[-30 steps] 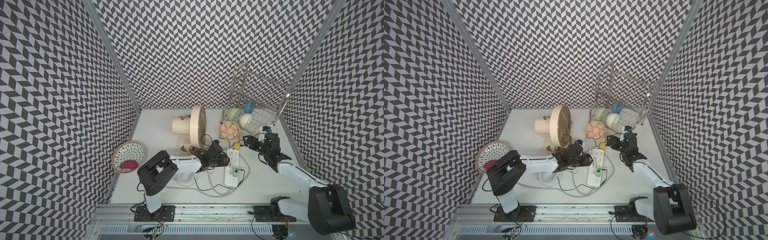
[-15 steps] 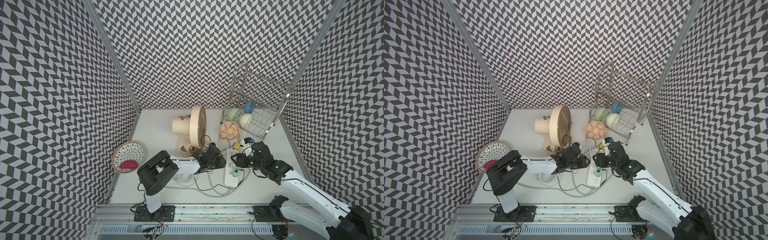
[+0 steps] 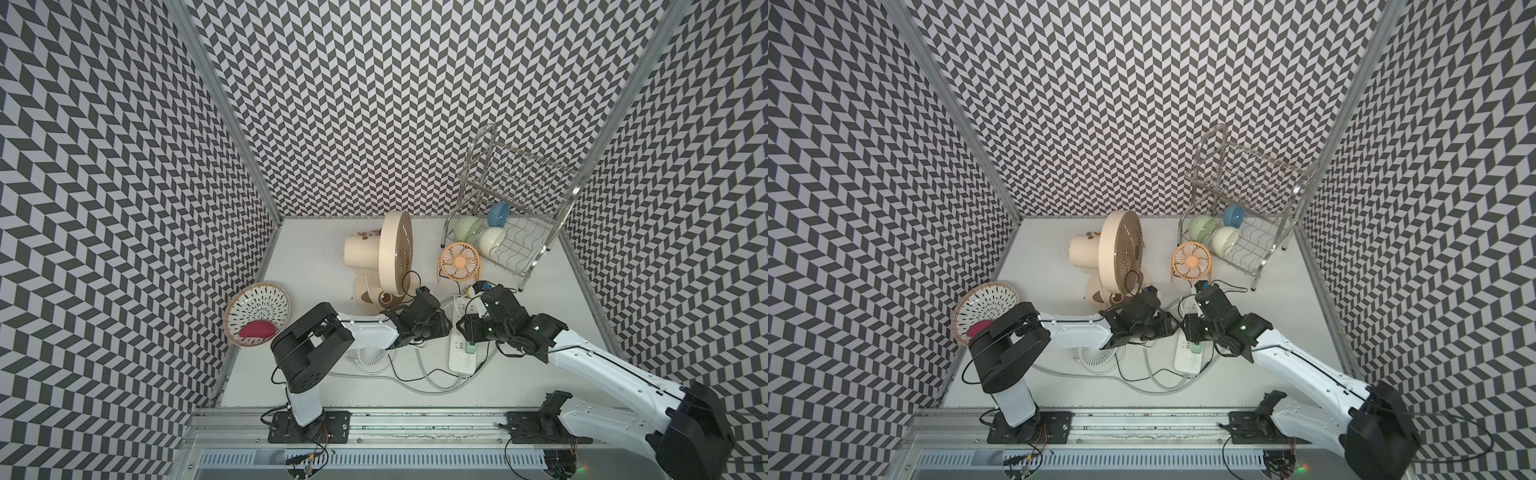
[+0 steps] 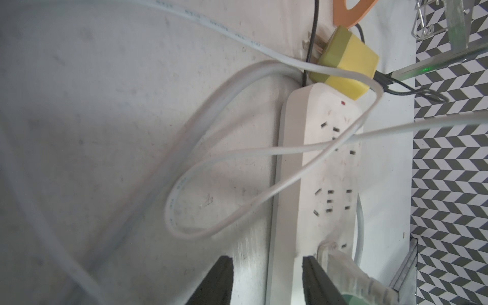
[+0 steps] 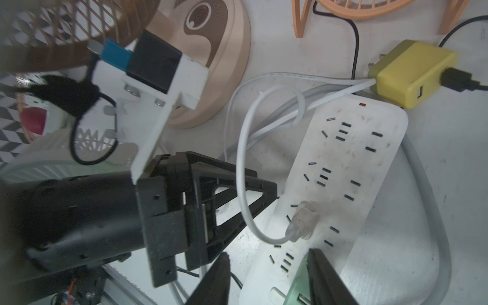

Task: Unplug the desk fan from the power strip
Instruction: Remove the plug from the socket.

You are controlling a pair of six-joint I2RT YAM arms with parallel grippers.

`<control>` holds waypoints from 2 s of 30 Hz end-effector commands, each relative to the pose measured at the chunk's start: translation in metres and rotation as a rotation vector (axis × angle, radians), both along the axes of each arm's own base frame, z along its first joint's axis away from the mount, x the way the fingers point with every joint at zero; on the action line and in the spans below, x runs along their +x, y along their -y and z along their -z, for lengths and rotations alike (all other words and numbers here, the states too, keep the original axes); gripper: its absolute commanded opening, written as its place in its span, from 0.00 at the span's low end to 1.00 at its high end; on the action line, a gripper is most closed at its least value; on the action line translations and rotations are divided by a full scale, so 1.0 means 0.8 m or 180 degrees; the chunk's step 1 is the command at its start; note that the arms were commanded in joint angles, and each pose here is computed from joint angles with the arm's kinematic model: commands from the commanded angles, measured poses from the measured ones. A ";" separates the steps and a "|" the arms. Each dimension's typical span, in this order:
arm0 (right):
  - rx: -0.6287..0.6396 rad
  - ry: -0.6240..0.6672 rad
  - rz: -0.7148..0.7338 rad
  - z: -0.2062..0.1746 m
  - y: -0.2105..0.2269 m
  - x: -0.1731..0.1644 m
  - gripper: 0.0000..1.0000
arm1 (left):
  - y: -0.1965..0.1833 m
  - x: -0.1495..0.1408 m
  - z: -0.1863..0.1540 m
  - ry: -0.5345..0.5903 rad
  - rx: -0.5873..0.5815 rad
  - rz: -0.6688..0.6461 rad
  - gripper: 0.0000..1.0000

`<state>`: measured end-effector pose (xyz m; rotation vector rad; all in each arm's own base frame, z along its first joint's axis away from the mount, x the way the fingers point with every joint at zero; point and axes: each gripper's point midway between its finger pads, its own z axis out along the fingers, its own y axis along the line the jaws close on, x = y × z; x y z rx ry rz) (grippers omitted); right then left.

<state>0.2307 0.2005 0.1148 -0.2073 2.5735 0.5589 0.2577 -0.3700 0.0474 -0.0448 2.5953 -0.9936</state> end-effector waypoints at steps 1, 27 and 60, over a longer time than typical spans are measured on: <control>-0.0110 0.0080 0.0056 -0.003 -0.003 0.014 0.40 | -0.003 -0.005 -0.013 -0.0034 -0.0070 -0.0019 0.48; -0.0426 -0.0117 0.0183 0.030 -0.010 0.027 0.08 | 0.015 -0.019 -0.009 -0.0233 -0.0176 0.0023 0.49; -0.0312 0.0294 0.0149 0.001 -0.033 0.066 0.01 | -0.007 -0.026 0.017 -0.0505 -0.0120 -0.0140 0.51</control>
